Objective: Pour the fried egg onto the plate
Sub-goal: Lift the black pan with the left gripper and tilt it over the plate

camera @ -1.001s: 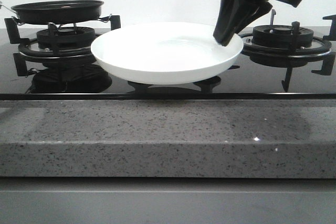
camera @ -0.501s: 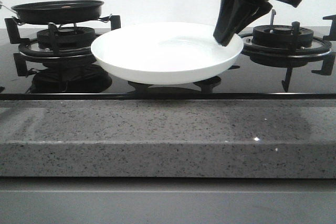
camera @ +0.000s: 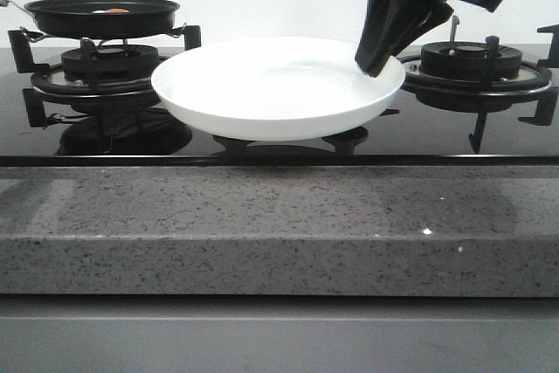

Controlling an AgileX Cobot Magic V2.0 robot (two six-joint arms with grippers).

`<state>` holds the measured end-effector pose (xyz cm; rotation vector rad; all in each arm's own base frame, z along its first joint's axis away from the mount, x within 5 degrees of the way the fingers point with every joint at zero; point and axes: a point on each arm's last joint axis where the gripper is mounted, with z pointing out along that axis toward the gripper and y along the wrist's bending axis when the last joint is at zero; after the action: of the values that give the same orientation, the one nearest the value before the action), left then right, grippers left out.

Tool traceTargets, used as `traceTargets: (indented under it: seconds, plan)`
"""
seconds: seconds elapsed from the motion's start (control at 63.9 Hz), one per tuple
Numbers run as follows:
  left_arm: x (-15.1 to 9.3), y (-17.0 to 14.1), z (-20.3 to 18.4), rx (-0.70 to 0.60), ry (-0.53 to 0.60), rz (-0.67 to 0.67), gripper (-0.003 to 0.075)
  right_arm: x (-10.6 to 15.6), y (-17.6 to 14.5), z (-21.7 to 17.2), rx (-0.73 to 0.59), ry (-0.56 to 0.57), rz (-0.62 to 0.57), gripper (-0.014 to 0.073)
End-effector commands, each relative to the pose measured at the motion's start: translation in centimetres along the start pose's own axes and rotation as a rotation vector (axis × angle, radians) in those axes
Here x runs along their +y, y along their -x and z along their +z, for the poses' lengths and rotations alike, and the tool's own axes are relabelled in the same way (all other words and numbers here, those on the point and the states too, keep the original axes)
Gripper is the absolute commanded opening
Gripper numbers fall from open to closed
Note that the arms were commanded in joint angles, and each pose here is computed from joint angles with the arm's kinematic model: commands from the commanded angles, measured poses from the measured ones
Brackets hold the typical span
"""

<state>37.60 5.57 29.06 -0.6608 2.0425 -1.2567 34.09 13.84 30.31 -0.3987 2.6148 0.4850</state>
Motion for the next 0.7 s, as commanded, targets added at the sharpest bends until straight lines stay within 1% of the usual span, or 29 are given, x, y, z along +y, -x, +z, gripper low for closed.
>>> traceTargets:
  seconds: [0.0,0.125,0.172,0.297,0.485,0.547,0.688]
  plan:
    - [-3.6,-0.2,-1.1,0.008,-0.161,0.011,-0.0019,0.8,0.7,-2.4,-0.090,0.016,-0.022,-0.0060]
    - [-4.9,-0.4,-1.5,0.039,-0.296,-0.042,-0.0019,0.8,0.7,-2.4,-0.090,0.016,-0.022,-0.0060]
    - [-5.4,-0.5,-1.7,0.043,-0.328,-0.047,-0.0019,0.8,0.7,-2.4,-0.090,0.016,-0.022,-0.0060]
    - [-6.7,-1.0,-2.5,0.049,-0.390,0.018,-0.0019,0.8,0.7,-2.4,-0.090,0.016,-0.022,-0.0060]
    - [-8.6,-2.4,-3.6,0.062,-0.387,0.194,-0.0019,0.8,0.7,-2.4,-0.090,0.016,-0.022,-0.0060]
    - [-9.4,-3.1,-3.7,0.061,-0.381,0.294,-0.0019,0.8,0.7,-2.4,-0.090,0.016,-0.022,-0.0060]
    - [-12.1,-5.5,-4.0,0.052,-0.384,0.483,-0.0019,0.8,0.7,-2.4,-0.090,0.016,-0.022,-0.0060]
